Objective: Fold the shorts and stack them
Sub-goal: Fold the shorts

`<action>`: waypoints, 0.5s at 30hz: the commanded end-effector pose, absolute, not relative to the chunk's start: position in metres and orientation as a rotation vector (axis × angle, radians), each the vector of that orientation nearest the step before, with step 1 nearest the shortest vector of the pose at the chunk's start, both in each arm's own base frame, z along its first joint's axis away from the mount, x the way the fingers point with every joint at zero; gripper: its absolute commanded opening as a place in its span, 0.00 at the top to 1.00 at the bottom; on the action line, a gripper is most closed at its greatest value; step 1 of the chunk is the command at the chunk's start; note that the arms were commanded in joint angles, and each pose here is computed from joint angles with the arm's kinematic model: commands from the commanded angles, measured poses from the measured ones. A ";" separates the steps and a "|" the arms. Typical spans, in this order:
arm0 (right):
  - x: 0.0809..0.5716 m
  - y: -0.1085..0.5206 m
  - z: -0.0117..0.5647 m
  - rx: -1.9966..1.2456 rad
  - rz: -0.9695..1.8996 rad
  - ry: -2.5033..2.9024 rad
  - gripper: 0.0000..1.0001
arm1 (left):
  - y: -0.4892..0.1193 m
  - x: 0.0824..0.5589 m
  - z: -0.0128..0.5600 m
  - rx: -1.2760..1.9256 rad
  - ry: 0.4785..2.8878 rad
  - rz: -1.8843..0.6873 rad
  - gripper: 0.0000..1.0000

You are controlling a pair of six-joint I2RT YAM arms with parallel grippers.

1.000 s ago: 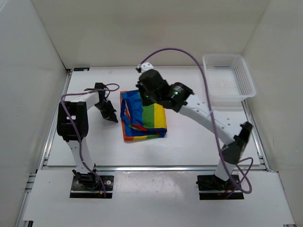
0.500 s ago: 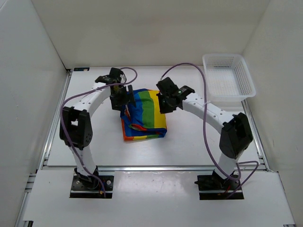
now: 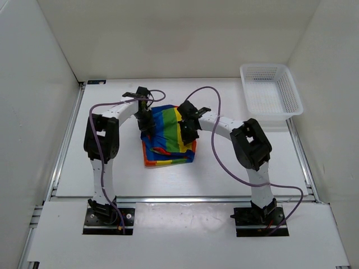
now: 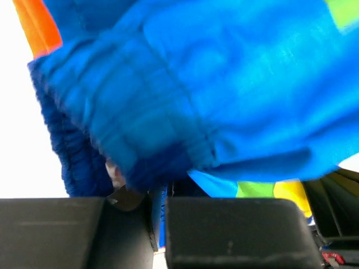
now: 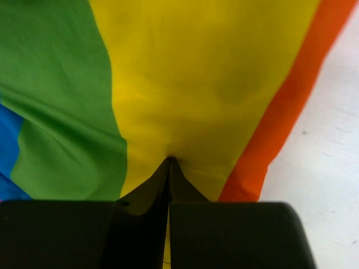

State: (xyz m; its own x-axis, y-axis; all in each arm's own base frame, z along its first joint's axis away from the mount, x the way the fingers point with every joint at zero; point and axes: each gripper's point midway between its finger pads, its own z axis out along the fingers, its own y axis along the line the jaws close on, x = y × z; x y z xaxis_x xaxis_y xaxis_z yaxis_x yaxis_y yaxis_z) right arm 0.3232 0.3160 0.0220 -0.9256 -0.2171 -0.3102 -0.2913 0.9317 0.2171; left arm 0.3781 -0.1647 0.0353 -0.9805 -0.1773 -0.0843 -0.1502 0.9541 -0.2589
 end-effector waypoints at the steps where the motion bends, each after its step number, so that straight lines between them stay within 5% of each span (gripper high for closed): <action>1: 0.333 0.324 0.049 -0.359 0.446 2.741 1.00 | -0.155 0.393 0.077 -0.238 2.889 -0.385 0.90; 5: 0.341 0.313 0.147 -0.306 0.471 2.535 0.86 | -0.151 0.390 0.110 -0.206 2.851 -0.383 0.71; 6: 0.342 0.308 0.167 -0.305 0.459 2.496 0.77 | -0.151 0.390 0.119 -0.203 2.835 -0.389 0.64; 7: 0.340 0.300 0.200 -0.282 0.467 2.429 0.51 | -0.151 0.390 0.140 -0.183 2.796 -0.401 0.44; 8: 0.340 0.293 0.215 -0.262 0.449 2.397 0.38 | -0.151 0.389 0.151 -0.179 2.779 -0.406 0.34; 11: 0.337 0.255 0.257 -0.170 0.322 2.302 0.13 | -0.145 0.382 0.199 -0.172 2.688 -0.403 0.00; 15: 0.318 0.188 0.279 -0.033 0.162 2.237 0.00 | -0.131 0.362 0.252 -0.164 2.575 -0.408 0.00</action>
